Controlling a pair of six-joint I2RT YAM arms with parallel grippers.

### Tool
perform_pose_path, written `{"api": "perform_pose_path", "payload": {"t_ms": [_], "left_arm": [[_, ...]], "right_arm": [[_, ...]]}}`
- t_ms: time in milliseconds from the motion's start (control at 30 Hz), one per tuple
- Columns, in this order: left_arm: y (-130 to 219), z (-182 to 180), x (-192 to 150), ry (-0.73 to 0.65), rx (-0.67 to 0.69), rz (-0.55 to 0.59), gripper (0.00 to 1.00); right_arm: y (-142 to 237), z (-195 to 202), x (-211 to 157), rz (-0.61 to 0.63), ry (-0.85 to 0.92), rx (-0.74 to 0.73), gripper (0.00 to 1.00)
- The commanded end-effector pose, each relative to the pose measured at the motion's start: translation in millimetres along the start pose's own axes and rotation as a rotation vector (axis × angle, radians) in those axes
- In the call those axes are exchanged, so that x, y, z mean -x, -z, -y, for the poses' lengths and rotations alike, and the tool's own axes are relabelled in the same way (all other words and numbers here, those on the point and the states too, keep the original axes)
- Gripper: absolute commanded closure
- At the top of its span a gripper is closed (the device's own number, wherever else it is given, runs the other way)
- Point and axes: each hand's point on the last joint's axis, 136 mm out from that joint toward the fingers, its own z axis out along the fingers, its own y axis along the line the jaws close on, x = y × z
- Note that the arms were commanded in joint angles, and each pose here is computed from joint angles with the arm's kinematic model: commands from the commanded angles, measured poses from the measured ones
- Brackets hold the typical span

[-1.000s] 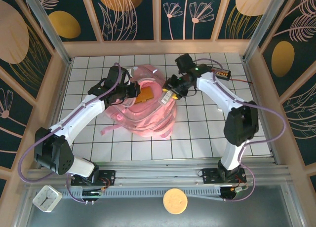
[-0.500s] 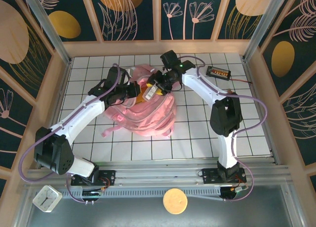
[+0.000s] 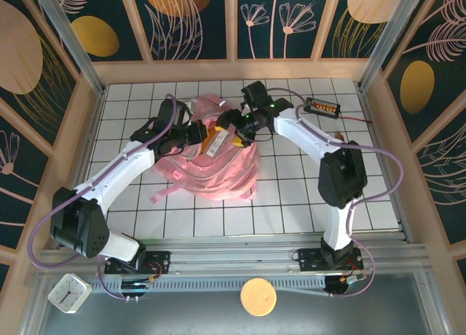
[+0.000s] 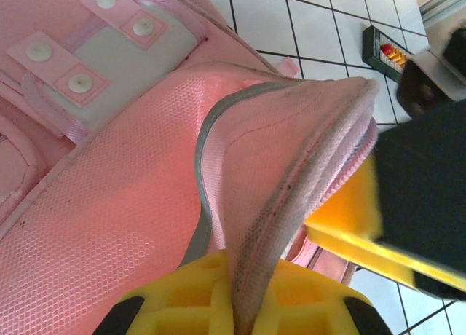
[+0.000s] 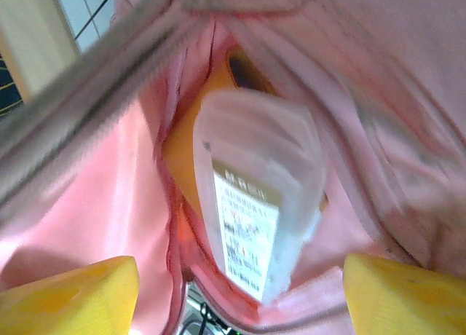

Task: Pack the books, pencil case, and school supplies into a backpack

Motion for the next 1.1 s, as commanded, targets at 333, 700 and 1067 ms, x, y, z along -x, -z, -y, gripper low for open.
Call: {"api": "perform_pose_path", "payload": {"t_ms": [333,700,1067], "left_arm": [[9,30,19,-0.015,-0.115,0.058,1.0],[9,32,11,0.002,-0.152,0.049,1.0],[13,30,7,-0.001,-0.154,0.049,0.77]], "right_arm": [[0,0,-2,0.016,0.066,0.147,0.65],[-40,-17,5,-0.038,0.084,0.158,0.69],[-2,-21,-13,0.012,0.17,0.185,0.49]]}}
